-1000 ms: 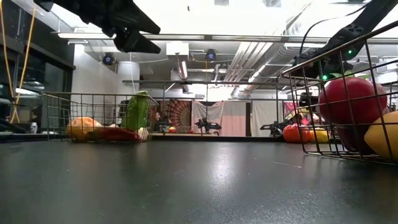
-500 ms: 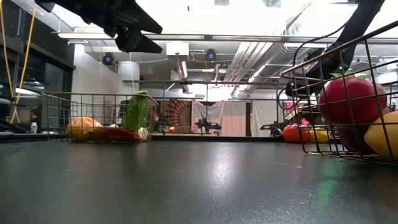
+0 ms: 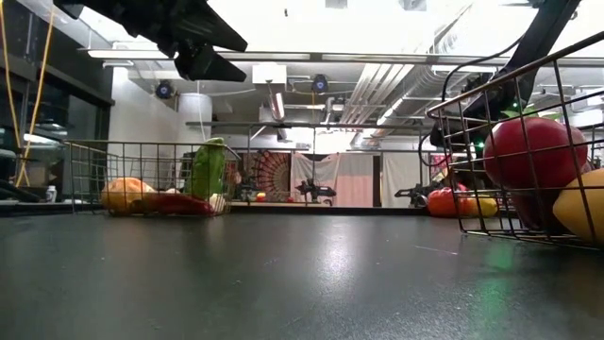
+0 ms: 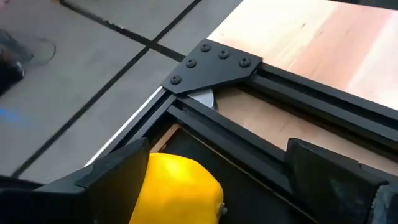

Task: Sort produce into baskets
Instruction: Put the yellow lemon into the bottom wire basket

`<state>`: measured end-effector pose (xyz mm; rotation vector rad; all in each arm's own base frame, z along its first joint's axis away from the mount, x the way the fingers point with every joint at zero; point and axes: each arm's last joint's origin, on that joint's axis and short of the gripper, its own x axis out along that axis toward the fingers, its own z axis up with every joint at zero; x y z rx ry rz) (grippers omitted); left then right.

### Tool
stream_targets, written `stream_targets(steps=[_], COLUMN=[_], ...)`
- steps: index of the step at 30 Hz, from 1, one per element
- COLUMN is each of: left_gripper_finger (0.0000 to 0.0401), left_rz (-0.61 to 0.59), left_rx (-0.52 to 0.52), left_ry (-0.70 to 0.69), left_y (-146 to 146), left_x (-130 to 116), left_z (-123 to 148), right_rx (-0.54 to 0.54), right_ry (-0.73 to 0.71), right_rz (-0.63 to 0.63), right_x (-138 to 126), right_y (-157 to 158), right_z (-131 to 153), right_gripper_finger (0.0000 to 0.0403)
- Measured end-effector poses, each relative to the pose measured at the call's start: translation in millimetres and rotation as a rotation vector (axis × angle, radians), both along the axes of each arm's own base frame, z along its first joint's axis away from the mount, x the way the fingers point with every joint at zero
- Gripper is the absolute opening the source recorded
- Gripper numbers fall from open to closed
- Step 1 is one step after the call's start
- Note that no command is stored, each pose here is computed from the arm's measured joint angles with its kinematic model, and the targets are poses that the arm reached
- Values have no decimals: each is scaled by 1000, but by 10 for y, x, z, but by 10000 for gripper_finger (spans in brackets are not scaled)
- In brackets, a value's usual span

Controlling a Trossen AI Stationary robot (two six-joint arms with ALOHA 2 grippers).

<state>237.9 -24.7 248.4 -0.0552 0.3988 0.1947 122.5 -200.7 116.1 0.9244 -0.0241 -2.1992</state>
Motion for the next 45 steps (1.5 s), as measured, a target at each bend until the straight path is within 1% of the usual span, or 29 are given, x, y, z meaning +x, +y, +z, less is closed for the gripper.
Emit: stream_targets(steps=[3, 6, 13, 14, 15, 19, 24, 32, 38, 45], left_gripper_finger=[392, 392, 392, 392, 392, 392, 392, 392, 392, 392], left_rz=[0, -1, -4, -4, -4, -4, -4, -1, 0, 3], left_rx=[-1, 3, 12, 12, 12, 12, 13, 5, 5, -2], left_ry=[0, -1, 0, 0, 0, 0, 8, 7, 6, 6], left_y=[0, 2, 4, 4, 4, 4, 4, 4, 4, 4], left_x=[0, 1, 1, 1, 1, -2, -5, -4, -4, -4], left_z=[0, 1, 3, 3, 3, 3, -3, -4, -4, -6], right_rx=[49, 85, 149, 208, 243, 299, 350, 389, 416, 407], right_ry=[-1, -48, -56, -64, -40, -22, 0, 87, 166, 162], right_rz=[61, 144, 208, 243, 268, 341, 376, 487, 559, 544], right_x=[14, 58, 66, 61, 51, 54, 73, 183, 202, 202], right_y=[-9, -35, -24, 2, 27, 34, 88, 199, 218, 219], right_z=[1, 5, -12, -40, -65, -69, -80, -89, -87, -86], right_gripper_finger=[374, 374, 374, 374, 374, 374, 374, 374, 374, 374])
